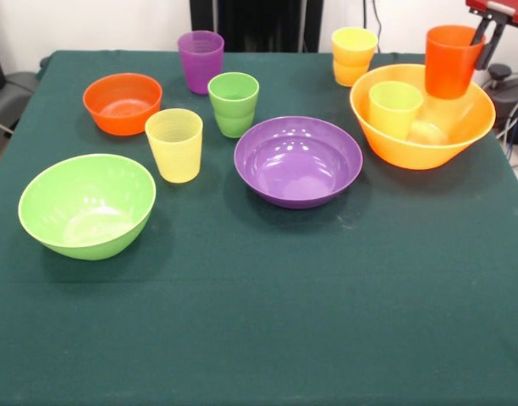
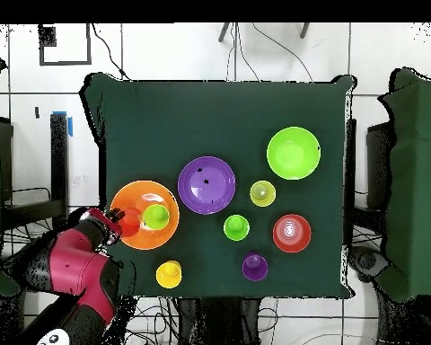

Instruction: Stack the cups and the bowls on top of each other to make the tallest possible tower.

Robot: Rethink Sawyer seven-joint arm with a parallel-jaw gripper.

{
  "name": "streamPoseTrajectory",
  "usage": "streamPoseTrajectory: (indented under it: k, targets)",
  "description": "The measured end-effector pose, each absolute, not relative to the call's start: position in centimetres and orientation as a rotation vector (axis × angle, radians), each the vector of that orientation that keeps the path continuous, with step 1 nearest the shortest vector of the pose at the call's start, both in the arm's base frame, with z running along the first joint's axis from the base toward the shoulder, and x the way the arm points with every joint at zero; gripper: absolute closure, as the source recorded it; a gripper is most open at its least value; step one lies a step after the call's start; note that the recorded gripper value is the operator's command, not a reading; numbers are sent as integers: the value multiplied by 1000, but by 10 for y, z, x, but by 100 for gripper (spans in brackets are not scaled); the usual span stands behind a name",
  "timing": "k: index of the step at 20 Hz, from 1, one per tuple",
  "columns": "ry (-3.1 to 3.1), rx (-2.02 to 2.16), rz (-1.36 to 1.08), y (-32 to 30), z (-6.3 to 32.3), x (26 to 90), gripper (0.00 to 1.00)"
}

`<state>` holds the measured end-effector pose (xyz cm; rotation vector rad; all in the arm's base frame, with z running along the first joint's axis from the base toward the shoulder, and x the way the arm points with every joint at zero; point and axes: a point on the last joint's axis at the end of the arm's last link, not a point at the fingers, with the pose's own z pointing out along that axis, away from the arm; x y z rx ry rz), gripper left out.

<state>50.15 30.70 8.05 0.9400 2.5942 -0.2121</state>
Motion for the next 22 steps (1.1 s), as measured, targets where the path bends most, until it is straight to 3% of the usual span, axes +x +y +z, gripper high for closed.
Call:
streamPoseTrajectory:
  k: [11,22]
  targets:
    - [2580,945,-168,312,98,507,100]
    - [2590,947,-202,308,83,503,100]
